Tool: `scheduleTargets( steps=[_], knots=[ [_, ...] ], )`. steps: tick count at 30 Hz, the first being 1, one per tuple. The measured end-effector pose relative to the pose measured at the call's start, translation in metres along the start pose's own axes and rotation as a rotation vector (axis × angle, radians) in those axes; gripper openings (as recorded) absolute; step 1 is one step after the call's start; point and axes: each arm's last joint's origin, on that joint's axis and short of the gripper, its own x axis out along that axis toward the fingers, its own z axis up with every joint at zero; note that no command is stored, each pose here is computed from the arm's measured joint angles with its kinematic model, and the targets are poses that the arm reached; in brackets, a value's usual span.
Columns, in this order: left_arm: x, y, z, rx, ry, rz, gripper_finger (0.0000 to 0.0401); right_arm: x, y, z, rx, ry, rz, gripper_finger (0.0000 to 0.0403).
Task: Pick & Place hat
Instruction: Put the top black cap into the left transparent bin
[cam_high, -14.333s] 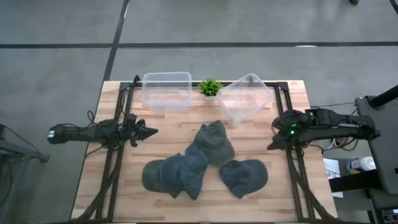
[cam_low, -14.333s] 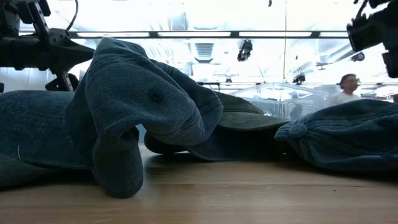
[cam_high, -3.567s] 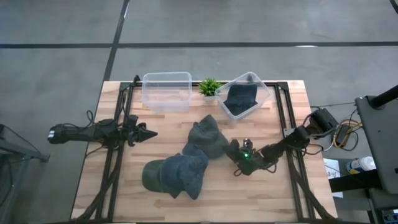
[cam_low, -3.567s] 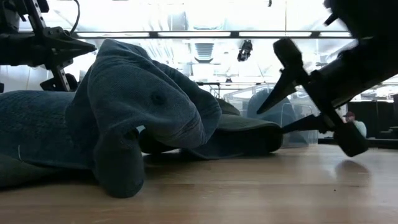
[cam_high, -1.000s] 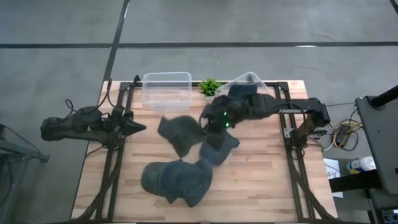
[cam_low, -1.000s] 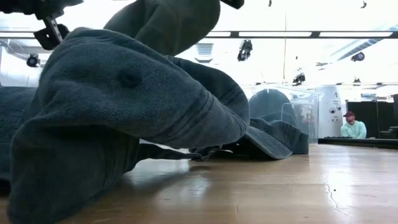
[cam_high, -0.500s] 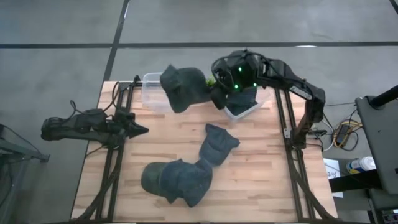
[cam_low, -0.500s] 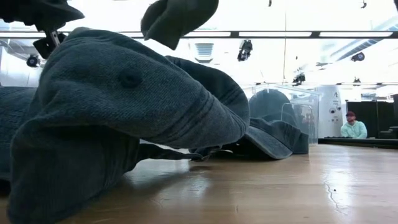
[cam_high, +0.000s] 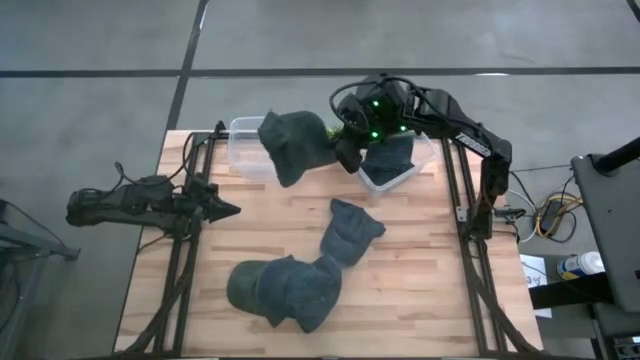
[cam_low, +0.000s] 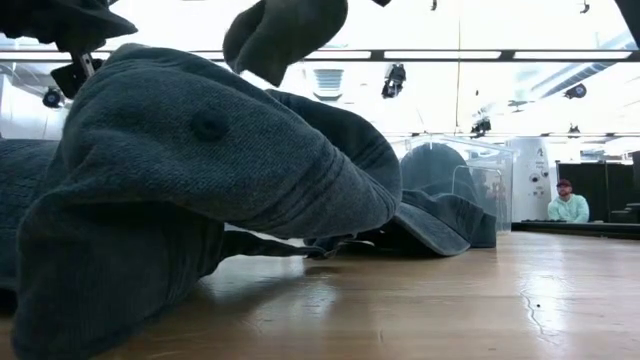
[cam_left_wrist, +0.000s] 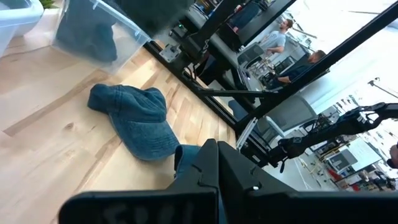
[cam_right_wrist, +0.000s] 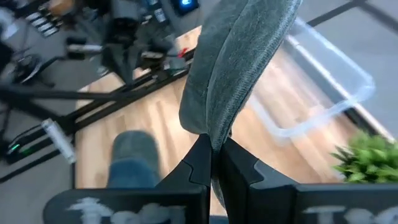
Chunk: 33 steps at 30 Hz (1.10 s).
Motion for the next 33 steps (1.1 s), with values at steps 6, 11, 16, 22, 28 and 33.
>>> scheduleTargets(
  steps=[6, 11, 16, 22, 28, 33],
  knots=[
    [-0.001, -0.005, 0.007, 0.034, -0.101, -0.015, 0.0001, -0.006, 0.004, -0.011, -0.054, 0.128, 0.112, 0.0011],
    [-0.001, -0.006, 0.011, 0.066, -0.166, 0.006, 0.0034, 0.007, 0.006, -0.024, -0.063, 0.262, 0.109, 0.0011],
    [0.000, -0.006, 0.013, 0.067, -0.211, 0.047, 0.0099, 0.031, 0.016, -0.028, -0.092, 0.312, 0.176, 0.0011],
    [0.008, -0.016, 0.023, 0.090, -0.296, -0.028, 0.0165, 0.074, 0.023, -0.039, -0.127, 0.399, 0.210, 0.0011],
    [0.023, -0.021, 0.028, 0.185, -0.267, -0.008, 0.0179, 0.117, 0.033, -0.052, -0.168, 0.464, 0.295, 0.0011],
    [0.038, -0.027, 0.032, 0.254, -0.192, 0.039, 0.0179, 0.137, 0.038, -0.058, -0.185, 0.476, 0.317, 0.0011]
  ],
)
